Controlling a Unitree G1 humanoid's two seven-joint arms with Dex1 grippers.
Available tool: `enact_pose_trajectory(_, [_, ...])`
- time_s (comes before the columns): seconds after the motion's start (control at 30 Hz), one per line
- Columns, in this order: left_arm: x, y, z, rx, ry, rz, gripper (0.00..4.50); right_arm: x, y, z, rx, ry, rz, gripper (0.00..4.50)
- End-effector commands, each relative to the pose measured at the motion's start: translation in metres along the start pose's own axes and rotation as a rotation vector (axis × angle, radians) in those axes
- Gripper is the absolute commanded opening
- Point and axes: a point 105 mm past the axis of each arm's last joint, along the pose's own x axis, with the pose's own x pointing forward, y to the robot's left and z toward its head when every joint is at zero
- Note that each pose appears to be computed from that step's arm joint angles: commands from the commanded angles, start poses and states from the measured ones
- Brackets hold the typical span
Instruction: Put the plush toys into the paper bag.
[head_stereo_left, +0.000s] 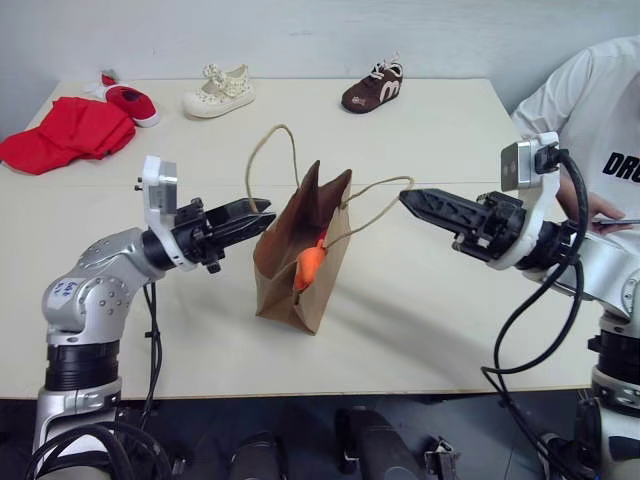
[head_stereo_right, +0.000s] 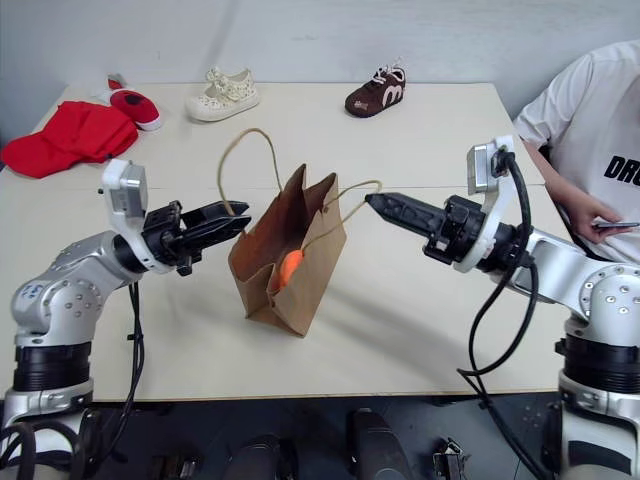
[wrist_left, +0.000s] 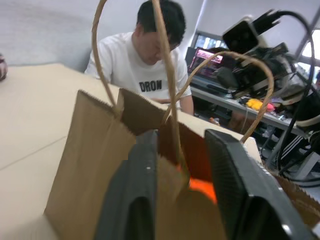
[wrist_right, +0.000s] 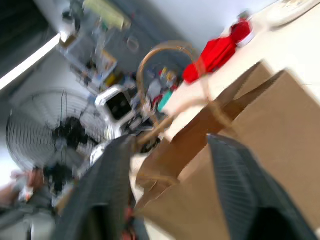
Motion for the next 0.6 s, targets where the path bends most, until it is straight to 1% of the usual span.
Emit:
enact_pose_trajectory(0.03, [-0.019,-0.012,0.017,0.05,0.01,0.014,2.7,-0.014,0.002,-0.016,-0.099,0.125,-0.027,3.62])
enact_pose_trajectory(0.07, [-0.026,-0.015,0.015,0.041,0.029,0.026,2.98,-0.02,-0.005,-0.025,-0.137,0.171,-0.064,3.91])
enact_pose_trajectory(0.1, [-0.032,-0.018,0.012,0.036,0.051,0.04,3.34,-0.025,-0.012,-0.035,-0.18,0.22,-0.095,4.29])
enact_pose_trajectory(0.13, [-0.039,-0.021,0.01,0.04,0.072,0.055,3.67,-0.029,-0.02,-0.046,-0.223,0.261,-0.114,4.5])
enact_pose_trajectory(0.2, [-0.046,-0.03,0.008,0.044,0.098,0.068,4.28,-0.029,-0.029,-0.066,-0.285,0.32,-0.099,4.5])
enact_pose_trajectory(0.23, [-0.048,-0.036,0.006,0.053,0.106,0.071,4.5,-0.025,-0.033,-0.075,-0.321,0.336,-0.084,4.36])
enact_pose_trajectory(0.33, [-0.048,-0.051,-0.006,0.074,0.13,0.089,4.5,-0.002,-0.038,-0.098,-0.434,0.344,-0.01,3.51])
enact_pose_trajectory(0.4, [-0.045,-0.057,-0.015,0.074,0.123,0.114,4.5,0.016,-0.04,-0.112,-0.511,0.343,0.044,2.84])
enact_pose_trajectory(0.43, [-0.043,-0.06,-0.022,0.075,0.128,0.123,4.5,0.024,-0.042,-0.117,-0.557,0.336,0.063,2.43])
enact_pose_trajectory(0.5, [-0.038,-0.062,-0.03,0.085,0.124,0.15,4.5,0.036,-0.044,-0.123,-0.61,0.325,0.091,1.73])
enact_pose_trajectory(0.6, [-0.031,-0.058,-0.037,0.125,0.101,0.205,4.5,0.053,-0.045,-0.122,-0.64,0.277,0.115,0.69])
